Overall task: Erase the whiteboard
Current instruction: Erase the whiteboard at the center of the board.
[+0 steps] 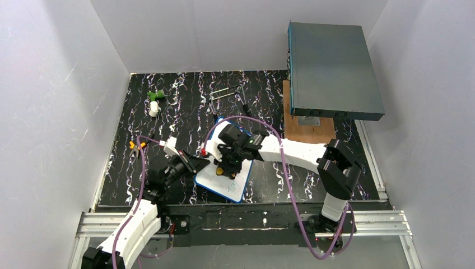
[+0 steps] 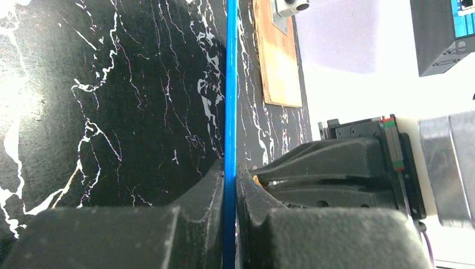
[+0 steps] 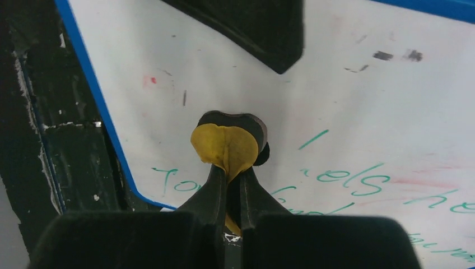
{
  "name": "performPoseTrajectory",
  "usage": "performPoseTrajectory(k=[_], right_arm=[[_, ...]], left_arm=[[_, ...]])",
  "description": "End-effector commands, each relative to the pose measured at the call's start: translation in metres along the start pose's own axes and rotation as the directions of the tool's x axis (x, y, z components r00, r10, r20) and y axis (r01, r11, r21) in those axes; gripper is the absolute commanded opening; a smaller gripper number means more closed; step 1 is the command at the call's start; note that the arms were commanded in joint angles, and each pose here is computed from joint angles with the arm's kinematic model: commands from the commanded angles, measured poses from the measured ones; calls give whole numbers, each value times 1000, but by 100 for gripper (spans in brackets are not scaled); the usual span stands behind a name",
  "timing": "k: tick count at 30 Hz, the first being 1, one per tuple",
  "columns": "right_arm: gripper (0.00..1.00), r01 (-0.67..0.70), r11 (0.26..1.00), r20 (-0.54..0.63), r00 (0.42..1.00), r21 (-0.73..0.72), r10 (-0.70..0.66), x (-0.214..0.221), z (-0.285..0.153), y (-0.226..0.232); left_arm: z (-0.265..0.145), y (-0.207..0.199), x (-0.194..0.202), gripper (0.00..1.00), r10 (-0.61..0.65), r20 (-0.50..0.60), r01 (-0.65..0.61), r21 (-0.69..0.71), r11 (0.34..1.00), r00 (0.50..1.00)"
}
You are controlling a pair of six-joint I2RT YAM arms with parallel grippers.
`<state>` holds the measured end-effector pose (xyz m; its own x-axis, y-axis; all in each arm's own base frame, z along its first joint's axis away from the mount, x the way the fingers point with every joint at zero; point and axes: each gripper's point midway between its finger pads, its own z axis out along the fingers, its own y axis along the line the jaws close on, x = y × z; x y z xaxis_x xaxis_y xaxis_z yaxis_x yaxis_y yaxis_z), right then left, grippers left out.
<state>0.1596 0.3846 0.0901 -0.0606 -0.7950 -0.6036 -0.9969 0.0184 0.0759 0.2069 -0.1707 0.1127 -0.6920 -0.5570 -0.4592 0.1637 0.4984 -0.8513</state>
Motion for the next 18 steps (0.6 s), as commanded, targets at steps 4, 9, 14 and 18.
performPoseTrajectory(k=[4,9,14,18], right_arm=[[1,-205,939,96,978,275,186,-5,-17,-83],[1,-227,931,88,974,284,210,6,-18,-94],[1,-126,989,57,991,79,122,-1,-8,-45],[1,-13,1000,65,998,-19,14,-16,-4,-5]], left_arm=[[-2,-35,-10,0,61,6,-61,119,991,998],[-2,-37,-10,0,61,-2,-60,127,990,998],[-1,-40,-10,0,62,-5,-61,134,989,998],[-2,-40,-10,0,63,-10,-61,136,989,998]])
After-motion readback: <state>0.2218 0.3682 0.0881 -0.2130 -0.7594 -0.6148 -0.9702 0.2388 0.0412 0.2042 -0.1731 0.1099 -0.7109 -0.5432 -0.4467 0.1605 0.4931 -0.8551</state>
